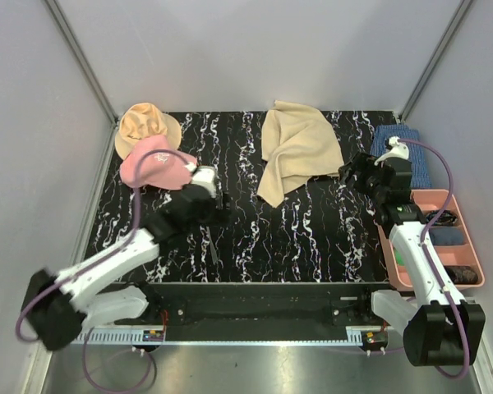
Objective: Fold the napkin, place the utensils inside, and roll it up
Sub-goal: Grab the napkin with the left arm, then move the napkin to the centre of the board
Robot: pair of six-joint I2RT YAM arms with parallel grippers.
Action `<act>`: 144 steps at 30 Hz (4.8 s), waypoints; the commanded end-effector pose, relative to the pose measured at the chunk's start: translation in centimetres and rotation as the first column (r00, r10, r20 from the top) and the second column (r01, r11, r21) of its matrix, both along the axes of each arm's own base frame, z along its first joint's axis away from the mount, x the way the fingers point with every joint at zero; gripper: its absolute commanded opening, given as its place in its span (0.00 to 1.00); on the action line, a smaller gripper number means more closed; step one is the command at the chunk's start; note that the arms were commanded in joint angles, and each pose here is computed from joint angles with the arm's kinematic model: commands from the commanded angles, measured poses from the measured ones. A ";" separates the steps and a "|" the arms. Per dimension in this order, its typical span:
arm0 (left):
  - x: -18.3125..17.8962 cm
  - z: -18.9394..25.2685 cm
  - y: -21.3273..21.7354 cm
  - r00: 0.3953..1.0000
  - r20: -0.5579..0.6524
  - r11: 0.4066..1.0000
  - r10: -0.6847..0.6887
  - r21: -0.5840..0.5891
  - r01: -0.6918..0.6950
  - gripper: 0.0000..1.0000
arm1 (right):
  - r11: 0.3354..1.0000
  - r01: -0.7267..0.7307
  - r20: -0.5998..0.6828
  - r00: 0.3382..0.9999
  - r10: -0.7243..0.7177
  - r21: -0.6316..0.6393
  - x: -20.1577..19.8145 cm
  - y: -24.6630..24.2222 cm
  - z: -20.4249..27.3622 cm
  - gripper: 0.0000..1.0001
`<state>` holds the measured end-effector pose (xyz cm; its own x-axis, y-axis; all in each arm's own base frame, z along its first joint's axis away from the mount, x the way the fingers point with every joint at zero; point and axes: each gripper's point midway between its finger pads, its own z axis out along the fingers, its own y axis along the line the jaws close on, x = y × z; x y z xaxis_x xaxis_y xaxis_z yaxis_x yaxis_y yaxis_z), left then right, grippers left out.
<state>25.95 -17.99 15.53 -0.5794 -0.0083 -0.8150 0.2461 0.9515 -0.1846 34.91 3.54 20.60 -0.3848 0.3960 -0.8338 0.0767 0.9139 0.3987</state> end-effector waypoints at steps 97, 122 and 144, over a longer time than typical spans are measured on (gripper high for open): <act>9.2 16.6 -5.8 0.981 0.091 0.948 -0.170 -0.256 0.188 0.00 | 0.921 -0.360 -0.359 0.848 0.390 0.152 -1.7 15.2 -13.0 0.91; 10.0 12.3 -1.1 0.984 0.124 0.980 -0.127 -0.136 0.143 0.00 | 0.939 -0.325 -0.499 0.798 0.338 0.116 2.0 15.9 -16.7 0.13; 10.5 9.5 4.7 0.992 0.128 0.996 0.019 0.081 -0.030 0.00 | 0.913 -0.408 -0.295 0.870 0.394 0.015 6.8 17.1 -3.2 0.73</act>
